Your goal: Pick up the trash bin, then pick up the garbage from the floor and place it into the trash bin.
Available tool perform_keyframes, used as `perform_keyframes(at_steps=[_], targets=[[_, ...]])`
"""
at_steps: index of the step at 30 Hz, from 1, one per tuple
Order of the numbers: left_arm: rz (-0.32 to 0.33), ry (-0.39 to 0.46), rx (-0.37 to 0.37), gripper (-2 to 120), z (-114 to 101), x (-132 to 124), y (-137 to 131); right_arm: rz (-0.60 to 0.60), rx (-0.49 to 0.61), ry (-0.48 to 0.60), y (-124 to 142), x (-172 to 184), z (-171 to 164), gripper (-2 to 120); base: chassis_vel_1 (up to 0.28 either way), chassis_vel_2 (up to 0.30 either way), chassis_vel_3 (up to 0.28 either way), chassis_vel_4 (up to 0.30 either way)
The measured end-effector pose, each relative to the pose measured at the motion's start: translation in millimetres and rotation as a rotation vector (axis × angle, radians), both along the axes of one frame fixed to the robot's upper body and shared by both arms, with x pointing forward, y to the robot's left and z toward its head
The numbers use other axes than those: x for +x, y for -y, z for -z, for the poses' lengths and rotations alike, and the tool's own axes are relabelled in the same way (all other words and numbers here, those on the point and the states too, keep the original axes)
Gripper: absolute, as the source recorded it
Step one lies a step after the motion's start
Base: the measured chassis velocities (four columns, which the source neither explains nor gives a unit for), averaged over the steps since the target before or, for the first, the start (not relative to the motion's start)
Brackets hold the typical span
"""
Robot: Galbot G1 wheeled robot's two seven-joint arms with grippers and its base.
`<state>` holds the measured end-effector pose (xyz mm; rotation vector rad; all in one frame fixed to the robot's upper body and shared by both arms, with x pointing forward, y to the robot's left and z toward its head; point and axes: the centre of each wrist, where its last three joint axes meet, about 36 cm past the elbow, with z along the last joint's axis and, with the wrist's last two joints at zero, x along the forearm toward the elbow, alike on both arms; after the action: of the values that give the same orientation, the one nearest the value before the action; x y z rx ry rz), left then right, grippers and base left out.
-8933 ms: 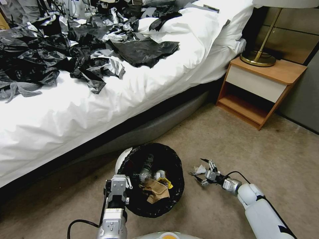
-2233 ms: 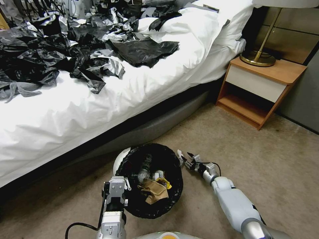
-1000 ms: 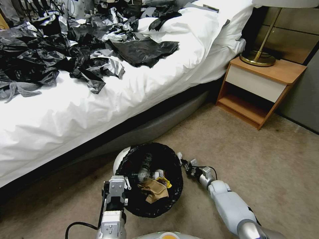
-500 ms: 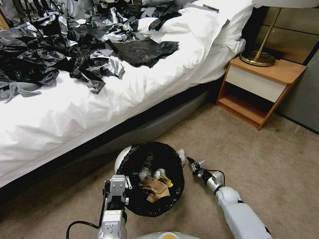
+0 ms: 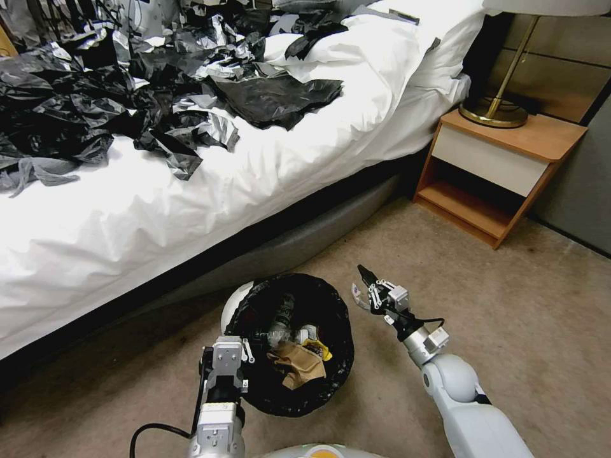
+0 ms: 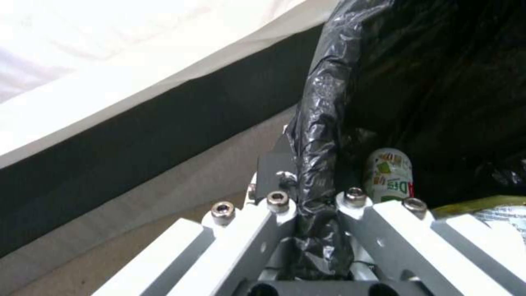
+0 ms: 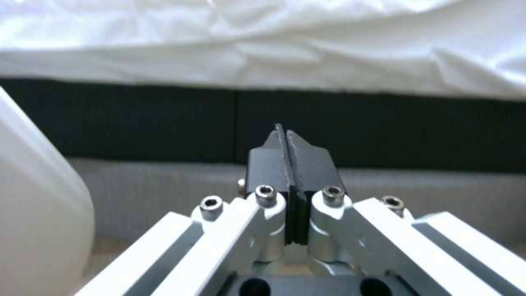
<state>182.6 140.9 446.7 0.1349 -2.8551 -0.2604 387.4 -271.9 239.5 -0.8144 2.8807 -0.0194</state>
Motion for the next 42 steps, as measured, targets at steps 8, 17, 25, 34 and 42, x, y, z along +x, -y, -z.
perform_keyframes(at_steps=[8,17,25,34,42], targets=[[0.0,0.0,0.0,0,0,0,0,0.084,-0.072,-0.206,3,-9,54,5,0.0,0.0,0.0,0.0],[-0.001,0.001,0.003,0,0,0,-1,0.143,-0.127,-0.343,8,-14,104,35,0.0,0.0,0.0,0.0],[0.0,0.002,0.0,0,0,1,0,0.144,-0.149,-0.37,7,5,114,65,0.0,0.0,0.0,0.0],[-0.002,0.001,-0.001,0,0,1,-1,0.14,-0.175,-0.407,0,26,121,97,0.0,0.0,0.0,0.0],[-0.002,-0.002,-0.002,0,1,1,0,0.148,-0.202,-0.442,-6,44,127,100,0.0,0.0,0.0,0.0]])
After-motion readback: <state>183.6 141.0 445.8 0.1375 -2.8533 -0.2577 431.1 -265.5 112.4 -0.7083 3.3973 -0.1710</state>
